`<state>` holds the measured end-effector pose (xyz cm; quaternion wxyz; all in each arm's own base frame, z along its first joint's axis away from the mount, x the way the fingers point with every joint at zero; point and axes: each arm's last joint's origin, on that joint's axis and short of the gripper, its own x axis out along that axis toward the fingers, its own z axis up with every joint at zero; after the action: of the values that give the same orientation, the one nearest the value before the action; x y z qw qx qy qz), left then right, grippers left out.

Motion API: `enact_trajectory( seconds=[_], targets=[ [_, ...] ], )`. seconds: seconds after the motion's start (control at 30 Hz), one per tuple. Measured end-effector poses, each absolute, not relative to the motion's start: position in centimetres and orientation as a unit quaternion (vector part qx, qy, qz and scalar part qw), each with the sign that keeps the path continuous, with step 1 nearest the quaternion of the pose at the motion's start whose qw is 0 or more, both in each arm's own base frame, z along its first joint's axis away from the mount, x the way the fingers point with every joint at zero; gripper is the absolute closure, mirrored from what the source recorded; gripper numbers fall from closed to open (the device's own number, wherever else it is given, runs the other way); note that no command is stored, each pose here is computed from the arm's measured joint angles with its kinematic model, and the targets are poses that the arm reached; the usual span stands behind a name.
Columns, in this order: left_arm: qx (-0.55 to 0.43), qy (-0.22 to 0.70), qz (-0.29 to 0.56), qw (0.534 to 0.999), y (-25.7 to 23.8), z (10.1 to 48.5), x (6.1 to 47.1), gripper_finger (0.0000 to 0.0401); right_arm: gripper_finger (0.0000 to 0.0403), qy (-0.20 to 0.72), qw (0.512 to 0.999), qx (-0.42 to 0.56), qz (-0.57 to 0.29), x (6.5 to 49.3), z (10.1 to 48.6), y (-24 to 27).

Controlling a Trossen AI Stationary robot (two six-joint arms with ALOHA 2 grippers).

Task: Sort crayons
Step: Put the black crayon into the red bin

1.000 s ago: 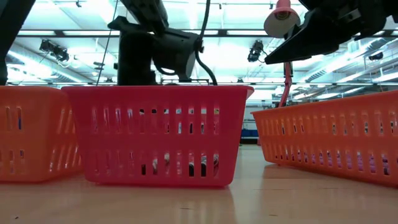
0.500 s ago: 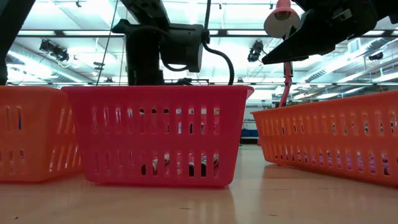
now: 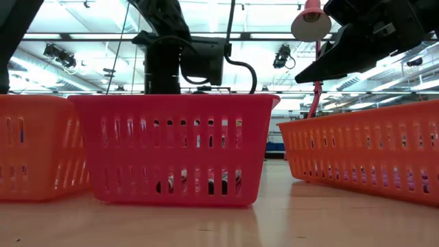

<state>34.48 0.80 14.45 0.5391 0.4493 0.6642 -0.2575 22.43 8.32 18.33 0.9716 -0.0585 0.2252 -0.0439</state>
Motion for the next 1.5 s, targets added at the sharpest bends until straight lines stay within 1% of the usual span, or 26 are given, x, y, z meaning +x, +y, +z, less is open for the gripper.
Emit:
enact_trajectory(
  seconds=[0.13,0.4,0.53,0.73,0.83,1.0,1.2,1.43,1.5],
  targets=[
    [0.451,0.641,-0.319,0.533,1.5,14.4,34.4,0.0298,0.0292,0.226,0.972,-0.058,-0.040,22.4,18.3,8.3],
    [0.432,0.641,-0.330,0.542,2.7,14.1,34.4,0.0302,0.0292,0.226,0.972,-0.060,-0.034,22.3,18.3,8.6],
    [0.432,0.641,-0.342,0.534,2.7,13.7,34.5,0.0322,0.0291,0.226,0.972,-0.059,-0.034,22.3,18.3,8.6],
    [0.437,0.644,-0.343,0.527,2.3,13.3,34.6,0.0371,0.0291,0.225,0.972,-0.061,-0.026,22.2,18.3,9.0],
    [0.430,0.648,-0.334,0.532,2.0,13.3,34.6,0.0381,0.0291,0.225,0.972,-0.061,-0.024,22.1,18.3,9.1],
    [0.402,0.663,-0.301,0.555,1.8,13.4,34.5,0.0376,0.0291,0.225,0.972,-0.060,-0.025,22.1,18.3,9.1],
    [0.360,0.665,-0.251,0.604,1.8,14.7,34.3,0.0376,0.0291,0.225,0.972,-0.056,-0.025,22.1,18.3,9.1],
    [0.348,0.631,-0.201,0.664,0.9,18.5,33.8,0.0376,0.0291,0.225,0.972,-0.056,-0.026,22.1,18.3,9.1],
    [0.345,0.613,-0.178,0.689,0.5,19.9,33.6,0.0376,0.0291,0.225,0.972,-0.056,-0.027,22.1,18.3,9.1]
  ],
)
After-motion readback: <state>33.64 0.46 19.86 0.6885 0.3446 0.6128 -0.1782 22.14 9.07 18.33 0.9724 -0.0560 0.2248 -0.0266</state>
